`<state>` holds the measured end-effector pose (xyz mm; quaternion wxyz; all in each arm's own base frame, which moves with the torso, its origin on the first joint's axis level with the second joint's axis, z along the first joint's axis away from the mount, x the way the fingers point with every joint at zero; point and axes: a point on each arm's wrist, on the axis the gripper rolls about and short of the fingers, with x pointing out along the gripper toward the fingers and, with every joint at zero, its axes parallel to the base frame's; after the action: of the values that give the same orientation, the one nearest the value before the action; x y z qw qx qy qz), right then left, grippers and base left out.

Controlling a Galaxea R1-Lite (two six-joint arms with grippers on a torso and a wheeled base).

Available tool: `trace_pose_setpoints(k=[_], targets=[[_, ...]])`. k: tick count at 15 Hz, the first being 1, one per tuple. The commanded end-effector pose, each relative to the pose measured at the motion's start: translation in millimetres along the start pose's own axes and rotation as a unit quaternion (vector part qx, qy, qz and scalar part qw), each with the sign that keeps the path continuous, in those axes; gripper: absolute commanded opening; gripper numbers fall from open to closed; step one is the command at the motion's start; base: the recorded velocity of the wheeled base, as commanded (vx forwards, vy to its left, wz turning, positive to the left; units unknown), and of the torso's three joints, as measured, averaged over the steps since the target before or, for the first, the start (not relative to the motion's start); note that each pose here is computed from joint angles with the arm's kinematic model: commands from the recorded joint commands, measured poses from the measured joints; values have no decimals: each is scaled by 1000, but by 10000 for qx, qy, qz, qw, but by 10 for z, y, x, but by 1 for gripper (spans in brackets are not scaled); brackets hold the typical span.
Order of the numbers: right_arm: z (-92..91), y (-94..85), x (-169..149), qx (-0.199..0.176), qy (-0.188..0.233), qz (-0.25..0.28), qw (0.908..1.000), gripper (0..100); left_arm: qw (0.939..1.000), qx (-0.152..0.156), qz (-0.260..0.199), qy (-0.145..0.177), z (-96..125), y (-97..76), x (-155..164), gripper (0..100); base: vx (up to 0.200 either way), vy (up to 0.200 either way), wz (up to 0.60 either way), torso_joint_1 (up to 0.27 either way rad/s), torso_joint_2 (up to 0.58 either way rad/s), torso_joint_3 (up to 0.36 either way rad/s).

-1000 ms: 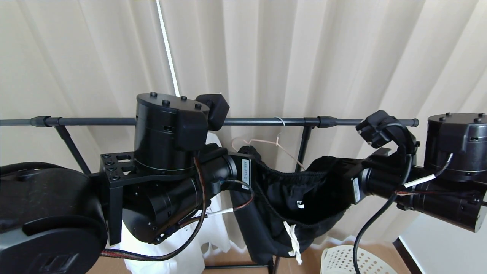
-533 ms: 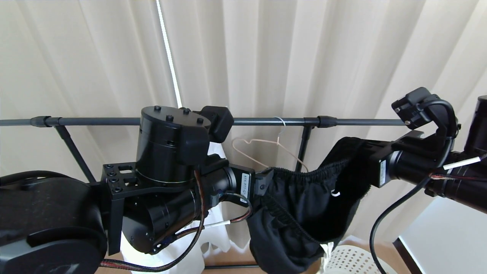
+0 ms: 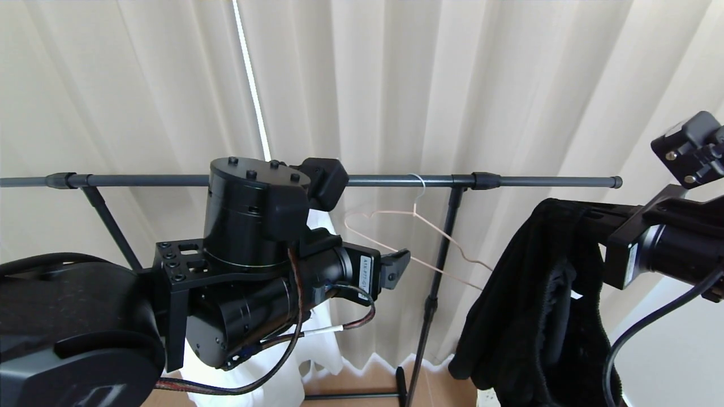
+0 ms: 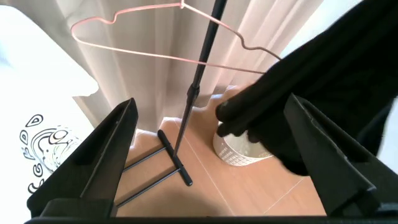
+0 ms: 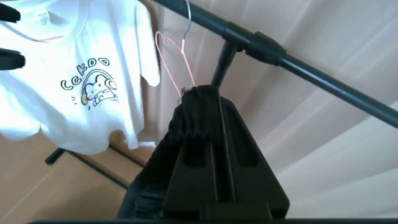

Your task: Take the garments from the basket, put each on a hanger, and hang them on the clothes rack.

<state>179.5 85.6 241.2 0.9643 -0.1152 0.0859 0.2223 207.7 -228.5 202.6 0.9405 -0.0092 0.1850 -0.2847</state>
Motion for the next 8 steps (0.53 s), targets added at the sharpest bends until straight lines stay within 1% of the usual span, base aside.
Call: trace_pose_setpoints(k=[1, 2, 4, 5, 6, 7, 8], targets=[[21, -46, -114, -79, -116, -107, 9998, 0, 9999, 18, 37, 137, -71, -2, 88, 100, 0, 0, 0, 0, 0, 0], [-14, -77, -153, -230, 37, -81, 9997, 0, 9998, 34, 51, 203, -110, -7, 145, 100, 0, 0, 0, 0, 0, 0], [-92, -184, -219, -557, 337, -82, 9978, 0, 9997, 14, 77, 212, -168, -19, 257, 100, 0, 0, 0, 0, 0, 0], [-112, -214, -236, -668, 399, -104, 9969, 0, 9997, 4, 80, 218, -188, -25, 281, 100, 0, 0, 0, 0, 0, 0], [-154, -272, -263, -858, 542, -177, 9947, 0, 9997, -31, 84, 233, -212, -29, 320, 100, 0, 0, 0, 0, 0, 0], [-209, -293, -302, -1084, 720, -100, 9914, 0, 9996, -30, 92, 269, -234, -31, 349, 100, 0, 0, 0, 0, 0, 0], [-230, -299, -311, -1209, 815, -84, 9893, 0, 9996, -28, 94, 276, -238, -31, 353, 100, 0, 0, 0, 0, 0, 0]])
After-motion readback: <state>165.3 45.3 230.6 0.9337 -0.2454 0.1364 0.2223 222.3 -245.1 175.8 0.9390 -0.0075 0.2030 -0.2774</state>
